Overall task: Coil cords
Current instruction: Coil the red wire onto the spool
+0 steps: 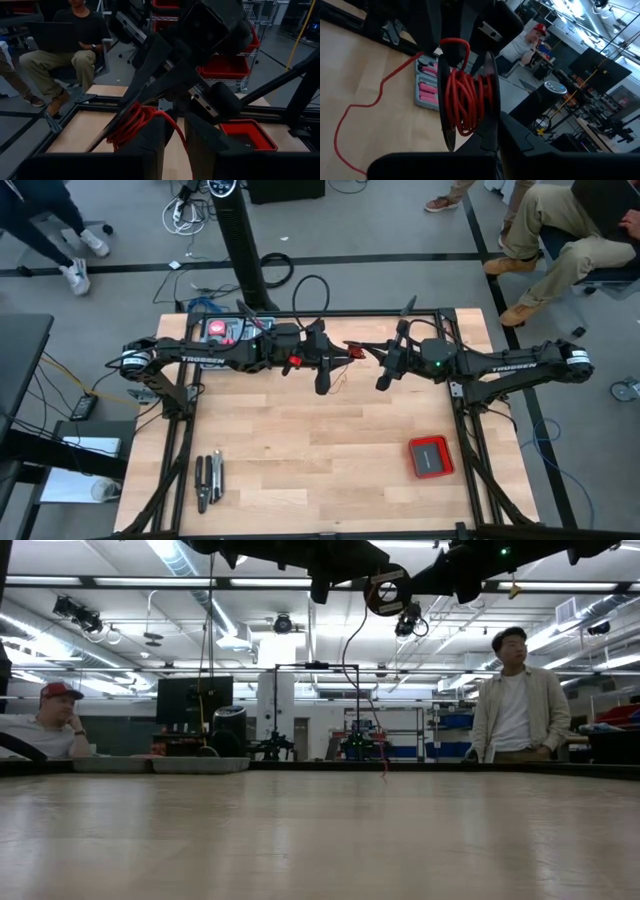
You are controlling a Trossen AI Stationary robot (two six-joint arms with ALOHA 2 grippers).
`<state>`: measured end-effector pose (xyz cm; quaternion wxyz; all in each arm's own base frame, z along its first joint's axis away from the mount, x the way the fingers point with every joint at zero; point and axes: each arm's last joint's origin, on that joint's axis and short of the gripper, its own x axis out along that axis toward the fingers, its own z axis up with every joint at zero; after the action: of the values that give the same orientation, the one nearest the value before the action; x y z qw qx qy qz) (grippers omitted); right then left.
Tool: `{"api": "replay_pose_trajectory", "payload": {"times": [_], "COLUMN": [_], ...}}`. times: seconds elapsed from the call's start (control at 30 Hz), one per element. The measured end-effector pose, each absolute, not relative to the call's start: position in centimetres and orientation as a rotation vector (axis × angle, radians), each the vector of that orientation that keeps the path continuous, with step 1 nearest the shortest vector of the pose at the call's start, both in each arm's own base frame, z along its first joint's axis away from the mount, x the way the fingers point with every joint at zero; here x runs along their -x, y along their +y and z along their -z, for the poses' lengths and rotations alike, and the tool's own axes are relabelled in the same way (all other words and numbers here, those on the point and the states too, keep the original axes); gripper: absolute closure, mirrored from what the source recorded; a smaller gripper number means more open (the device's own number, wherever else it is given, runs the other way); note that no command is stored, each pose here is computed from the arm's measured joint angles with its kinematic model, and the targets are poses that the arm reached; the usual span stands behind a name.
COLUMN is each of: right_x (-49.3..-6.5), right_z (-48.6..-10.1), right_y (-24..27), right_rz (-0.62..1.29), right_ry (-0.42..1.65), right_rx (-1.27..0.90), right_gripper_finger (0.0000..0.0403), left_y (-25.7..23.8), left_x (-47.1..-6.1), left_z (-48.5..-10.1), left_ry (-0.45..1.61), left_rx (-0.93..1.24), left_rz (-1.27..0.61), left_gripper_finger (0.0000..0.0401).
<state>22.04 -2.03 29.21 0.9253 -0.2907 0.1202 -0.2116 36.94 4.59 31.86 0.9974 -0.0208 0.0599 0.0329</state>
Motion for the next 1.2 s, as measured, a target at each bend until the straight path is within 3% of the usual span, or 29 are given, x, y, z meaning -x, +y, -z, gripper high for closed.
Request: {"api": "replay_pose_trajectory", "payload": {"times": [0.67, 1.2], "right_x": [-23.6, -24.6], "right_z": [-29.7, -31.4], "right_y": [-2.5, -2.6], "right_rz": [0.472, 0.529], "right_ry": [0.217, 0.125], "right_rx": [0.628, 0.570], "right_gripper_finger": [0.0403, 0.0403], "left_y": [4.5, 3.5], "left_x": [-37.1, -37.6], "left_z": [-33.4, -31.9], "left_ry": [0.057, 0.136], "left_rx": [0.038, 0.007], "left_rz": [-0.054, -0.149], "left_gripper_finger": [0.0327, 0.0327]}}
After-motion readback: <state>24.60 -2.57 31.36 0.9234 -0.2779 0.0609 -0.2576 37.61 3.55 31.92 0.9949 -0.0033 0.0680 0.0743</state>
